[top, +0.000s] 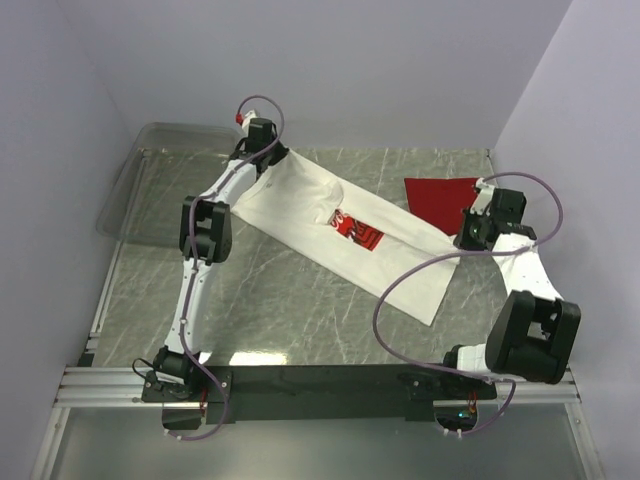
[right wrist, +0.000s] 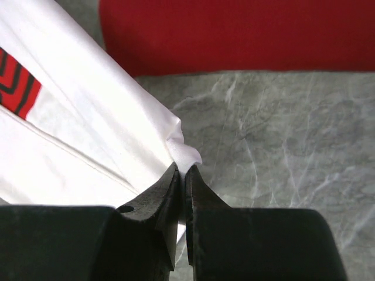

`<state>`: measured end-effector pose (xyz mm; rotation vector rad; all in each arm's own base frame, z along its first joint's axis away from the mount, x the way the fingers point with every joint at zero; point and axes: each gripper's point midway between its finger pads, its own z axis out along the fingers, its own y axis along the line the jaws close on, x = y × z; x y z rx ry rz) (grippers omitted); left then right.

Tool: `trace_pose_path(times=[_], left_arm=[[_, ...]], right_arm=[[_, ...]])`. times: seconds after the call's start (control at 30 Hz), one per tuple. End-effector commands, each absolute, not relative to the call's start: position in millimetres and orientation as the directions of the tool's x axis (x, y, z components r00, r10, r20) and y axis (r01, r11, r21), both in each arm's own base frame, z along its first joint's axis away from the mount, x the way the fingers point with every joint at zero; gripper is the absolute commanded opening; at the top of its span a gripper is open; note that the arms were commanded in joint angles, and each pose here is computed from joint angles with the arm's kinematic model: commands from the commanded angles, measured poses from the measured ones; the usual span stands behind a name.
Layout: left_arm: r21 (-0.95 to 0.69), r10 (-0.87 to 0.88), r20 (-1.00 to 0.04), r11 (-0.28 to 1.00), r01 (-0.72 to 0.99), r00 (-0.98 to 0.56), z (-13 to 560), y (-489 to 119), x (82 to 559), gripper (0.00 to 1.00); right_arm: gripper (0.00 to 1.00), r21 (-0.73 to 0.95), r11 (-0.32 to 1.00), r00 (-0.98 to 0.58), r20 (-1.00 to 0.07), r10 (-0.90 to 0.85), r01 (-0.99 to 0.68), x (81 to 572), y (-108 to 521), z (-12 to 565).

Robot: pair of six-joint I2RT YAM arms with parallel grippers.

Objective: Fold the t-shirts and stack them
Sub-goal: Fold the tshirt

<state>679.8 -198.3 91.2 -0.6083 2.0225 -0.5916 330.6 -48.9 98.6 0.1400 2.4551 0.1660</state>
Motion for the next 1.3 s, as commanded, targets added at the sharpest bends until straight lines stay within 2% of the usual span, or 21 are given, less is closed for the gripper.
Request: trace_pose_path(times=[0.0,0.03,0.1,0.13,0.23,0.37,0.43,0.47,0.5,0.6,0.63,0.7,0.73,0.8,0.83,0.9,1.0,1.03,1.13,1.2,1.27], left_arm=[[-0.750,-0.732,-0.570,0.649,-0.127,-0.374,122,-207,706,0.07],[-0.760,-0.739,-0.561,0.638,-0.122,-0.373,121,-210,708,0.17],[-0.778,-0.753,-0.549,0.619,-0.106,-0.364,128,-213,711,0.27],[-0.782,-0.749,-0.548,0.616,-0.088,-0.373,132,-218,710,0.36],[-0.773,-0.724,-0.583,0.634,-0.023,-0.369,165,-225,704,0.50],[-0.717,-0.657,-0.658,0.695,0.043,-0.368,209,-226,683,0.53],[-0.666,-0.607,-0.727,0.737,0.115,-0.320,266,-222,660,0.54],[-0.636,-0.571,-0.737,0.767,0.084,-0.361,243,-219,645,0.54],[-0.596,-0.542,-0.788,0.791,0.140,-0.292,293,-212,625,0.54],[-0.510,-0.456,-0.845,0.845,0.161,-0.280,308,-207,561,0.58],[-0.478,-0.417,-0.844,0.870,0.119,-0.338,272,-206,539,0.60],[-0.487,-0.436,-0.858,0.860,0.156,-0.274,308,-202,496,0.62],[-0.494,-0.430,-0.837,0.860,0.129,-0.338,271,-200,474,0.63],[-0.544,-0.472,-0.815,0.822,0.164,-0.336,283,-198,434,0.65],[-0.568,-0.464,-0.783,0.805,0.172,-0.415,247,-204,410,0.65],[-0.663,-0.534,-0.712,0.725,0.185,-0.457,245,-214,373,0.65],[-0.740,-0.547,-0.596,0.659,0.136,-0.588,183,-231,311,0.64],[-0.754,-0.552,-0.571,0.645,0.124,-0.608,175,-234,300,0.64],[-0.792,-0.566,-0.487,0.607,0.064,-0.666,151,-240,262,0.62],[-0.779,-0.590,-0.506,0.625,0.040,-0.629,150,-229,250,0.62],[-0.754,-0.608,-0.536,0.657,0.008,-0.586,150,-209,241,0.62]], right_arm=[[0.00,0.115,0.992,-0.745,-0.656,0.117,0.054,323,-54,116],[0.00,0.113,0.992,-0.744,-0.659,0.115,0.053,321,-54,115],[0.00,0.112,0.992,-0.743,-0.660,0.113,0.052,316,-53,112],[0.00,0.110,0.993,-0.738,-0.666,0.111,0.051,316,-53,113],[0.01,0.105,0.993,-0.733,-0.670,0.115,0.059,317,-54,113],[0.05,0.073,0.994,-0.716,-0.689,0.109,0.081,323,-62,116],[0.08,0.051,0.994,-0.710,-0.697,0.102,0.092,327,-68,118],[0.13,0.041,0.994,-0.714,-0.693,0.101,0.101,328,-71,117],[0.14,0.032,0.994,-0.711,-0.697,0.097,0.103,330,-74,121],[0.30,-0.005,0.991,-0.719,-0.688,0.095,0.136,329,-87,121],[0.34,-0.020,0.988,-0.713,-0.695,0.095,0.151,329,-94,124],[0.41,-0.063,0.979,-0.702,-0.706,0.092,0.193,327,-110,129],[0.47,-0.083,0.975,-0.693,-0.715,0.087,0.208,326,-120,133],[0.50,-0.095,0.975,-0.682,-0.728,0.070,0.202,327,-126,141],[0.53,-0.112,0.979,-0.692,-0.721,0.036,0.168,324,-126,142],[0.56,-0.100,0.995,-0.703,-0.706,-0.084,-0.018,319,-104,146],[0.82,-0.036,0.943,-0.634,-0.731,-0.251,-0.332,303,-56,153],[0.87,-0.004,0.905,-0.601,-0.747,-0.285,-0.424,297,-39,152],[0.88,0.064,0.663,-0.458,-0.772,-0.441,-0.746,256,20,143],[0.88,0.072,0.526,-0.394,-0.750,-0.532,-0.847,238,49,128],[0.89,0.052,0.487,-0.384,-0.689,-0.614,-0.872,229,59,108]])
